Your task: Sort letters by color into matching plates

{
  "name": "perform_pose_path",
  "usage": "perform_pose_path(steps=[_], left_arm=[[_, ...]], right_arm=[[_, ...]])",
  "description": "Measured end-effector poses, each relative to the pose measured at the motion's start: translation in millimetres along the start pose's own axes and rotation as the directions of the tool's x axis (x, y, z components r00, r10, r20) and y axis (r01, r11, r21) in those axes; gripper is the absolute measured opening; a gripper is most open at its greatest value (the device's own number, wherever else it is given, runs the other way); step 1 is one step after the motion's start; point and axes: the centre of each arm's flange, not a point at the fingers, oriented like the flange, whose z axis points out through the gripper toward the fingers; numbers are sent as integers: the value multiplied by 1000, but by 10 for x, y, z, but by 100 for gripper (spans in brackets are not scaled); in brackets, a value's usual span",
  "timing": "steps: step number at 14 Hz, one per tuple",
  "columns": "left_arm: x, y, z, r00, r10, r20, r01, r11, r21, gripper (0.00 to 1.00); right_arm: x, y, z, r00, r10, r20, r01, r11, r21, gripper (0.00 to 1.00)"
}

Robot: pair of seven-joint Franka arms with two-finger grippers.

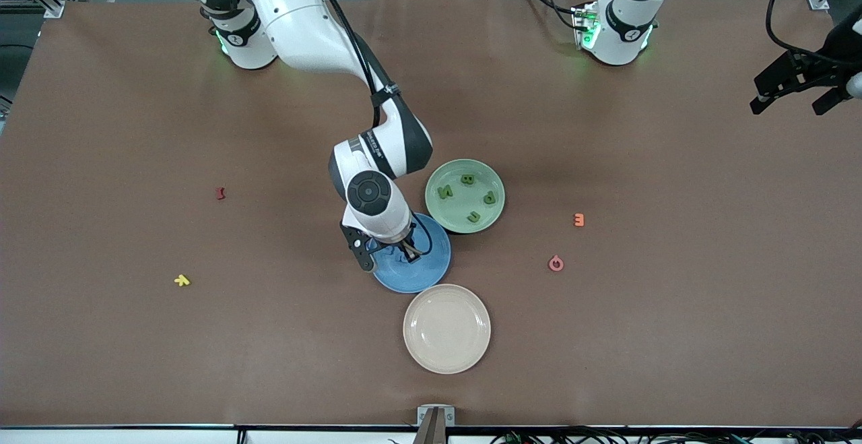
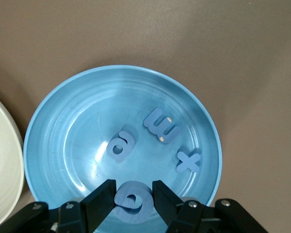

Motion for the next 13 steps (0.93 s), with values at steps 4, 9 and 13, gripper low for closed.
perform_pose_path(steps=[4,9,13], left_arm=[[39,-4,43,1000,-1,7,1,1000,0,100],[188,-57,87,1000,-10,8,10,1000,0,100],[396,-45,190,1000,-6,16,6,1000,-2,100]], right_arm=[[-1,0,1,1000,0,0,0,1000,0,41],[-3,0,1,1000,0,1,0,1000,0,44],[-4,0,1,1000,0,1,0,1000,0,47]])
